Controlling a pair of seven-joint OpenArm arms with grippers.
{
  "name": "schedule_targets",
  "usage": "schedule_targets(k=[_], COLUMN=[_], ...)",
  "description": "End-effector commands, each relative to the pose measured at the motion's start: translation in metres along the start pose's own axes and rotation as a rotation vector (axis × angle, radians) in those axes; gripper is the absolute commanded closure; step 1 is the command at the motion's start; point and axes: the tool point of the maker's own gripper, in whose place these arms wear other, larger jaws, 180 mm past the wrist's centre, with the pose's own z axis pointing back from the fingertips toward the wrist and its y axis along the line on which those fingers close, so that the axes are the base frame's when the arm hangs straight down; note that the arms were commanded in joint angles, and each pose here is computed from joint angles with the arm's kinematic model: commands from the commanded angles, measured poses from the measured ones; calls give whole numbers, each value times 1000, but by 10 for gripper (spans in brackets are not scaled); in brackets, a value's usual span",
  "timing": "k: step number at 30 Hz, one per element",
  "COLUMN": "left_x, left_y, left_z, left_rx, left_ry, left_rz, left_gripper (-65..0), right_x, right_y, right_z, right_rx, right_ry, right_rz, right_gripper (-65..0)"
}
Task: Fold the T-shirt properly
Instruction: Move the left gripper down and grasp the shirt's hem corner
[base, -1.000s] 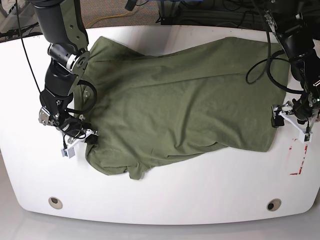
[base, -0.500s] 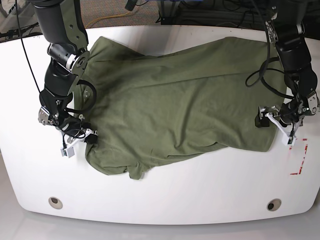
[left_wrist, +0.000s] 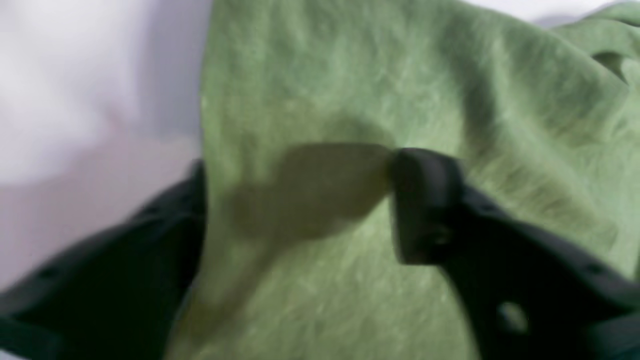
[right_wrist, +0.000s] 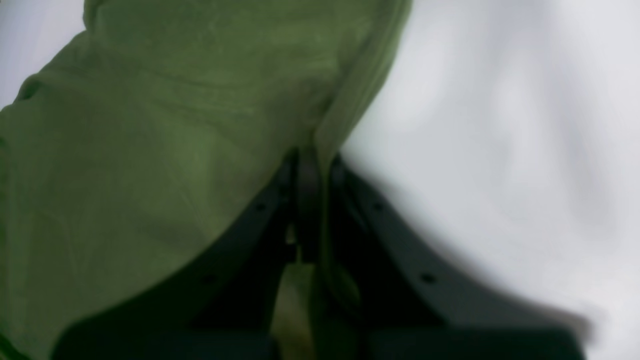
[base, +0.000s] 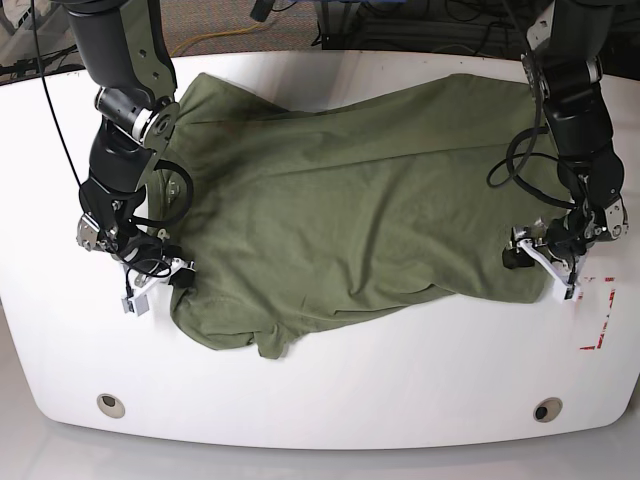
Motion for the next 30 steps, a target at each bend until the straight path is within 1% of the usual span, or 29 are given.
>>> schedule_targets(k=[1,3,5,6,7,12,19,21,22,24,25,28,30], left_x=[9,13,19,15,14,27,35,35,35,34,34,32,29], left_y=[1,1,1,0,-1,-8,-10,-8,-8,-6,-4,-1,1], left_z=[3,6,11,13,17,36,45,45,45,46,46,46,46], left_rx=[1,9,19,24,33,59,74,77,77,89,104,130,135], left_ry=[-10,-22,-42,-35,-35,-70,-83,-83,-83,-77,-69,-46,-35], left_rz=[-11,-18,-42,-57,-78,-161,-193,-190,-190,-200,-211,-234,-241], left_gripper=[-276,-204,-150,-129,-117,-119,-106,-18,0,0,-13,-24,-76], right_x=[24,23,21,21,20,19,19,20,21,25,25,25,22], right_y=[0,0,0,0,0,1,1,1,1,1,0,2,6], right_z=[5,5,4,4,4,4,4,4,4,5,5,4,1], right_rx=[-1,0,1,1,0,1,1,1,1,1,0,2,5], right_ry=[-47,-46,-43,-43,-41,-40,-39,-40,-41,-47,-47,-44,-22], right_rz=[20,19,17,17,17,16,17,17,18,20,21,27,55], right_gripper=[0,0,0,0,0,0,0,0,0,0,0,0,0])
